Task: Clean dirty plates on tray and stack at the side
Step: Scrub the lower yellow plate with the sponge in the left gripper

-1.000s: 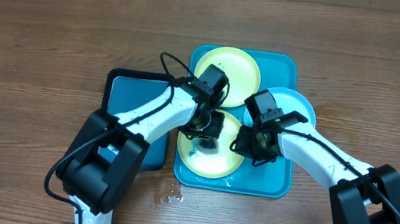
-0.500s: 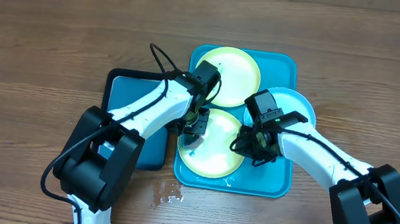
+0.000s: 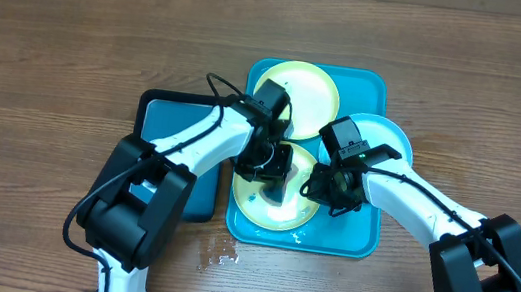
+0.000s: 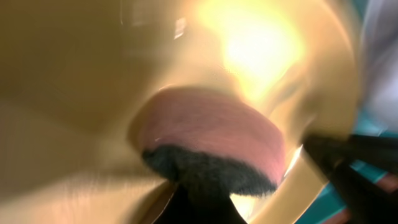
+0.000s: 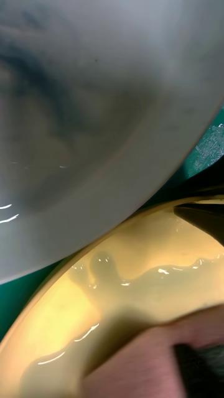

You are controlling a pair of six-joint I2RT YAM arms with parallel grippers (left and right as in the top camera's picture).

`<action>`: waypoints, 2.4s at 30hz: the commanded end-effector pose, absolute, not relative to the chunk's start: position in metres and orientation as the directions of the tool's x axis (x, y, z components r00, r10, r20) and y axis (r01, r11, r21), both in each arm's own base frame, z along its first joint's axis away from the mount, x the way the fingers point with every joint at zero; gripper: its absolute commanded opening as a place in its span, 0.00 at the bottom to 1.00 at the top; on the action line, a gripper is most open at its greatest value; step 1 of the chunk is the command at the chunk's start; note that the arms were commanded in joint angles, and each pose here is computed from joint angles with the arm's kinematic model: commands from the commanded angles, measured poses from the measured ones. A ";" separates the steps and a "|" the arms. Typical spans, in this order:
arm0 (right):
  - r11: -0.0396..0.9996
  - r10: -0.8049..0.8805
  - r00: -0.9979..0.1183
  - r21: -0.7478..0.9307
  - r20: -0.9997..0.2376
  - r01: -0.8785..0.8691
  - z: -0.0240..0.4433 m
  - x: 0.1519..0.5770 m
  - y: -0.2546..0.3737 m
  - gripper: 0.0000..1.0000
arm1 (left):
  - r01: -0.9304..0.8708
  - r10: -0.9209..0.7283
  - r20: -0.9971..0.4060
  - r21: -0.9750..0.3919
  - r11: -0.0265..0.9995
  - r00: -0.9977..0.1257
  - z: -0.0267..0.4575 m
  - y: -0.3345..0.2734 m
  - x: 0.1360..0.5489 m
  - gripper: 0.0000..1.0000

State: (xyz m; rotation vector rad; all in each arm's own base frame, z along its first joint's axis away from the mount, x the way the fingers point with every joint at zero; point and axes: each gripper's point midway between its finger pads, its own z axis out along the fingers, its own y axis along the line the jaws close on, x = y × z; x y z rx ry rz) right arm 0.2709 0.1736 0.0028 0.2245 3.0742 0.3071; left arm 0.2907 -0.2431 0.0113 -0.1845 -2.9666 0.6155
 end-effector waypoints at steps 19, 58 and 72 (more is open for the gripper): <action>0.983 0.165 -0.986 0.083 -0.001 0.164 -0.021 0.259 0.154 0.04 | 0.041 0.056 -0.036 0.327 0.944 -0.998 0.005 -0.110 0.318 0.04; 0.983 0.165 -0.986 0.077 0.001 0.164 -0.021 0.259 0.153 0.04 | -0.132 -0.146 0.000 0.426 0.895 -0.989 0.008 -0.101 0.288 0.04; 0.984 0.165 -0.986 0.061 -0.002 0.165 -0.021 0.258 0.150 0.04 | -0.060 -0.074 -0.099 -0.135 0.989 -0.992 0.100 -0.175 0.298 0.04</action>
